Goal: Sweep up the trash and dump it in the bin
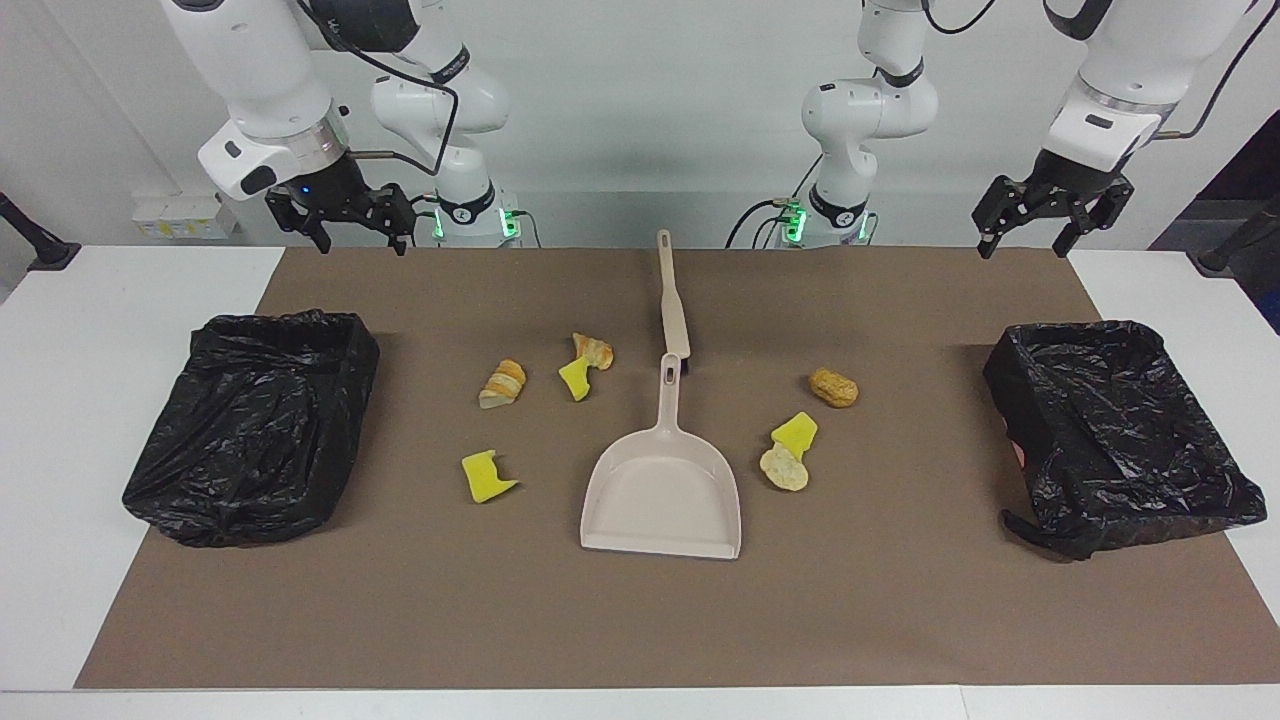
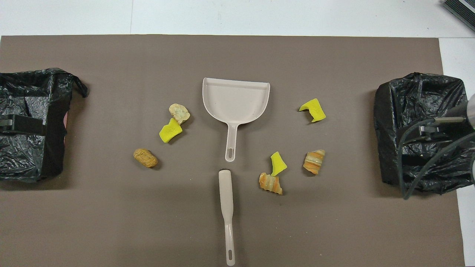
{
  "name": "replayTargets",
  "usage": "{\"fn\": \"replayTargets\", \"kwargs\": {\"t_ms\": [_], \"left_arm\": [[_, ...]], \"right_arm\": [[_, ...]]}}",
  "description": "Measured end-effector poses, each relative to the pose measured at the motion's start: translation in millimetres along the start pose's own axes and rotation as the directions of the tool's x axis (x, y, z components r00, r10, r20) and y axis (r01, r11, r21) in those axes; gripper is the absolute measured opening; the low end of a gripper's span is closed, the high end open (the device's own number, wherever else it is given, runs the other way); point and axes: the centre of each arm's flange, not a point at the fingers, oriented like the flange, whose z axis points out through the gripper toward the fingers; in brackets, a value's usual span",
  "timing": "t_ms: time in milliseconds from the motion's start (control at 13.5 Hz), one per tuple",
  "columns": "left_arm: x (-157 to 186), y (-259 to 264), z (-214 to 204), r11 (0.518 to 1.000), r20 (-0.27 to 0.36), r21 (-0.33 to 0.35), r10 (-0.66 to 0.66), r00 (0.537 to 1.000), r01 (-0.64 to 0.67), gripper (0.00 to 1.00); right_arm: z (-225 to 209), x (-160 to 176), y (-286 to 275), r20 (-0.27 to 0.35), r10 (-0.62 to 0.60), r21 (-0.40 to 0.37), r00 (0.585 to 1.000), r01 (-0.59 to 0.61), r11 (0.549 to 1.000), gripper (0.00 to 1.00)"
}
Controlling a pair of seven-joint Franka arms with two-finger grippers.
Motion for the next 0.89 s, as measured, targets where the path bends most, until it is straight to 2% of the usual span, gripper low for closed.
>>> {"fn": "replayTargets", "kwargs": {"t_ms": [887], "left_arm": [[0,0,0,1.0,0.0,0.0,0.0,1.0,0.0,1.0]], "right_arm": [[-1,0,16,0.0,0.058,0.005,0.998,-0.058,0.998,1.0]]}}
